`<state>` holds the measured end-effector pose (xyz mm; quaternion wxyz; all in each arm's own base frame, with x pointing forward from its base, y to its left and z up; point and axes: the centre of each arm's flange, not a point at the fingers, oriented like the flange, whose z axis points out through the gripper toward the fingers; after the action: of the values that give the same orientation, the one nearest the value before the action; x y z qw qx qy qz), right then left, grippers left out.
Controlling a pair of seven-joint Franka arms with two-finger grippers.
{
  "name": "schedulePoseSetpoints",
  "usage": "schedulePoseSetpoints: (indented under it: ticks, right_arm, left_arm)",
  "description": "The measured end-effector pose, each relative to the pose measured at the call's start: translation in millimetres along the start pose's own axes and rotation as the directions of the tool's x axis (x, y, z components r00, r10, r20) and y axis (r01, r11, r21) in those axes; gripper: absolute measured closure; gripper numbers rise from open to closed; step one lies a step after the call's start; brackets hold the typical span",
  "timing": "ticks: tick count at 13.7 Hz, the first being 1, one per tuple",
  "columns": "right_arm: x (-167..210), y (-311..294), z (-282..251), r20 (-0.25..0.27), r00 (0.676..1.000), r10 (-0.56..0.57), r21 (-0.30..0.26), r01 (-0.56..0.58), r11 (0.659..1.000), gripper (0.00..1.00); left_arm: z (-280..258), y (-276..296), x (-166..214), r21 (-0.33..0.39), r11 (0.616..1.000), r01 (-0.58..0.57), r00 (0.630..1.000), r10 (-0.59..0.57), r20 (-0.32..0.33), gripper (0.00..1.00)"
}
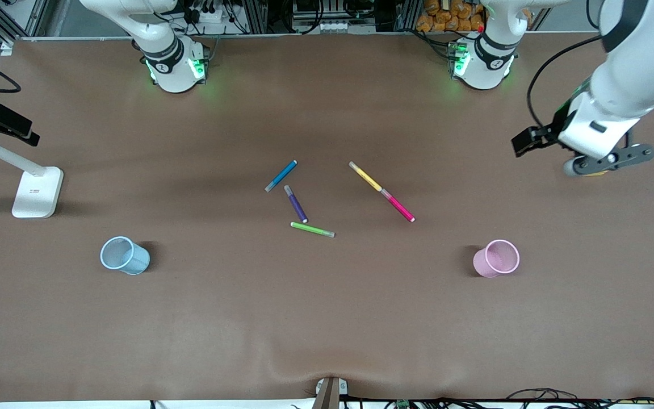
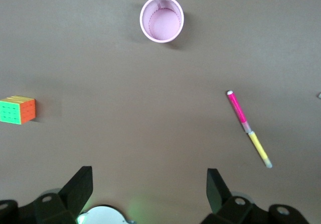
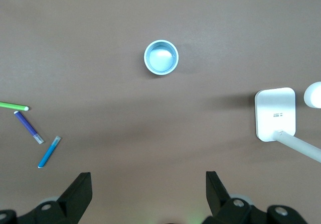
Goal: Place pink and blue markers in matching cups
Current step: 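Move the left gripper over the pink-and-yellow marker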
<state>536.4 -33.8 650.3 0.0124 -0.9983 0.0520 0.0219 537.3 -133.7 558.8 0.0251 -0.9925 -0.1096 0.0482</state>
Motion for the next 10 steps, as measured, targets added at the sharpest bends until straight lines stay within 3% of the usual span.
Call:
schedulePoseSetpoints:
  ticks: [10]
  right_arm:
    - [0,1,0,0.001,1.000,0.002,0.001,-0.002,1.000,0.00]
  left_arm:
    - [124,135,-9,0.019,0.976,0.218,0.975,-0.218,0.027,0.00]
